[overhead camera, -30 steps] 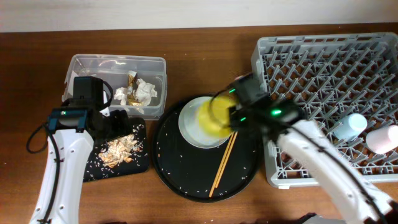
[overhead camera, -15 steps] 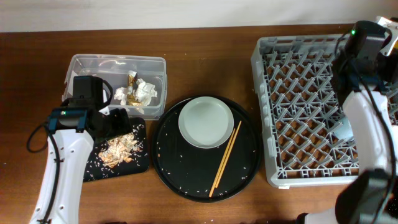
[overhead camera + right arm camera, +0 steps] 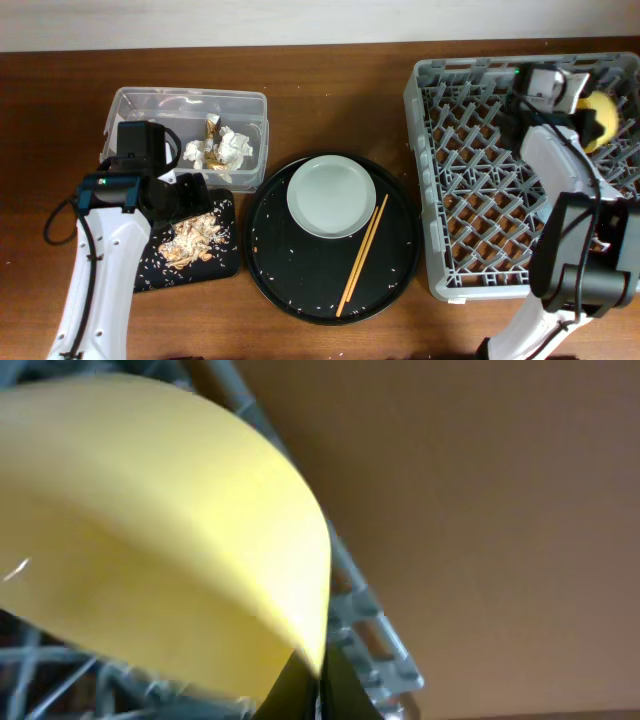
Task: Sort waste into correct bins and load items into the dishwasher rack
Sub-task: 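Place the yellow bowl on its side in the rack, then grasp the white plate with the right gripper, then stand the white plate upright in the rack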
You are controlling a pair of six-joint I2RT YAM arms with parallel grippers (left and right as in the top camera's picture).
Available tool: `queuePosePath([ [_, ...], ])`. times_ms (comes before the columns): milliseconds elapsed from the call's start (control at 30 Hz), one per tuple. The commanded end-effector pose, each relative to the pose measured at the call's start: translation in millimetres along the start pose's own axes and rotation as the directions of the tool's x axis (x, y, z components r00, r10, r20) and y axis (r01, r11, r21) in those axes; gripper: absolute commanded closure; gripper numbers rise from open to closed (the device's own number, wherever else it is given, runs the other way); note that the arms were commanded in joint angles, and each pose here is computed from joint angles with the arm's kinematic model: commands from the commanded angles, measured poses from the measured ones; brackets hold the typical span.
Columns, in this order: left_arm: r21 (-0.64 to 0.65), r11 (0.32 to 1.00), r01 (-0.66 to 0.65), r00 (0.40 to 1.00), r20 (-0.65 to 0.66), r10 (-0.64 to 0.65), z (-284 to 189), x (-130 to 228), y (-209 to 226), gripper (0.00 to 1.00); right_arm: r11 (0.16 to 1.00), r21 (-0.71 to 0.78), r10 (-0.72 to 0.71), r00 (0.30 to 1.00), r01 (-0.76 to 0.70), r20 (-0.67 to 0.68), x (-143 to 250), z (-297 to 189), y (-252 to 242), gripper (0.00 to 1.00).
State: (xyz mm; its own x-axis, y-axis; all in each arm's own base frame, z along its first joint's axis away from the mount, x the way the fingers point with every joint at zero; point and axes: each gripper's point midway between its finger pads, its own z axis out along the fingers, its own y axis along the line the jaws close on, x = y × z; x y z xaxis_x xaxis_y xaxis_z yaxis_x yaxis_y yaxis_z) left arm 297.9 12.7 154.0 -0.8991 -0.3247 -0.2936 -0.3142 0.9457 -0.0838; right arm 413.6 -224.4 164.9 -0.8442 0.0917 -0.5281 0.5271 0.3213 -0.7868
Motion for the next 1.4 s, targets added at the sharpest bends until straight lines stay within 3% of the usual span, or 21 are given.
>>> queuePosePath([
  [0,0.014,1.000,0.013,1.000,0.006,-0.013,-2.3,-0.5,-1.4,0.22,0.991,-0.133,0.007,1.000,-0.008,-0.014,14.6,-16.8,43.8,0.78],
  [100,0.014,1.000,0.013,1.000,0.007,-0.013,-2.3,-0.6,-1.4,0.22,0.976,-0.212,-0.043,0.999,0.047,0.023,11.7,-46.2,56.4,0.57],
  [233,0.013,1.000,0.012,1.000,0.007,-0.012,-2.3,-0.5,-1.3,0.22,0.960,-0.280,0.003,0.993,0.031,0.120,-10.6,-98.5,37.6,0.45],
  [300,0.013,1.000,0.012,1.000,0.006,-0.012,-2.3,-0.3,-1.3,0.22,0.909,-0.413,0.010,0.987,0.058,0.160,-13.5,-134.3,35.0,0.43],
  [333,0.013,1.000,0.012,1.000,0.006,-0.012,-2.3,-0.4,-1.3,0.21,0.841,-0.533,0.000,0.985,0.095,0.174,-9.5,-158.3,44.0,0.39],
  [367,0.013,1.000,0.012,1.000,0.006,-0.012,-2.3,-0.4,-1.3,0.19,0.697,-0.700,-0.028,0.982,0.155,0.189,1.9,-195.9,63.0,0.39],
  [433,0.013,1.000,0.012,1.000,0.007,-0.012,-2.3,-0.5,-1.3,0.18,0.304,-0.931,-0.107,0.978,0.201,0.176,39.7,-278.3,101.5,0.38],
  [500,0.014,1.000,0.012,1.000,0.007,-0.012,-2.3,-0.7,-1.4,0.18,0.154,-0.973,-0.177,0.973,0.173,0.145,64.6,-313.5,117.3,0.38],
  [533,0.014,1.000,0.012,1.000,0.007,-0.012,-2.3,-0.7,-1.4,0.18,0.130,-0.974,-0.214,0.964,0.186,0.156,76.2,-325.1,128.0,0.38],
  [633,0.014,1.000,0.012,1.000,0.007,-0.012,-2.3,-0.6,-1.3,0.18,0.121,-0.968,-0.301,0.938,0.219,0.174,101.6,-334.7,156.9,0.38],
  [800,0.014,1.000,0.012,1.000,0.007,-0.012,-2.3,-0.7,-1.4,0.18,0.152,-0.977,-0.437,0.896,0.152,0.071,142.9,-323.6,198.8,0.40],
  [900,0.014,1.000,0.012,1.000,0.007,-0.012,-2.3,-0.6,-1.4,0.18,0.107,-0.987,-0.491,0.870,0.124,0.056,159.6,-327.5,212.2,0.52],
  [1200,0.014,1.000,0.013,1.000,0.007,-0.013,-2.3,-0.6,-1.4,0.18,0.126,-0.987,-0.531,0.847,0.103,0.020,178.1,-322.9,217.8,0.94],
  [1367,0.014,1.000,0.012,1.000,0.007,-0.012,-2.3,-0.6,-1.4,0.18,0.118,-0.988,-0.484,0.874,0.101,0.032,153.5,-331.0,204.6,0.96],
])
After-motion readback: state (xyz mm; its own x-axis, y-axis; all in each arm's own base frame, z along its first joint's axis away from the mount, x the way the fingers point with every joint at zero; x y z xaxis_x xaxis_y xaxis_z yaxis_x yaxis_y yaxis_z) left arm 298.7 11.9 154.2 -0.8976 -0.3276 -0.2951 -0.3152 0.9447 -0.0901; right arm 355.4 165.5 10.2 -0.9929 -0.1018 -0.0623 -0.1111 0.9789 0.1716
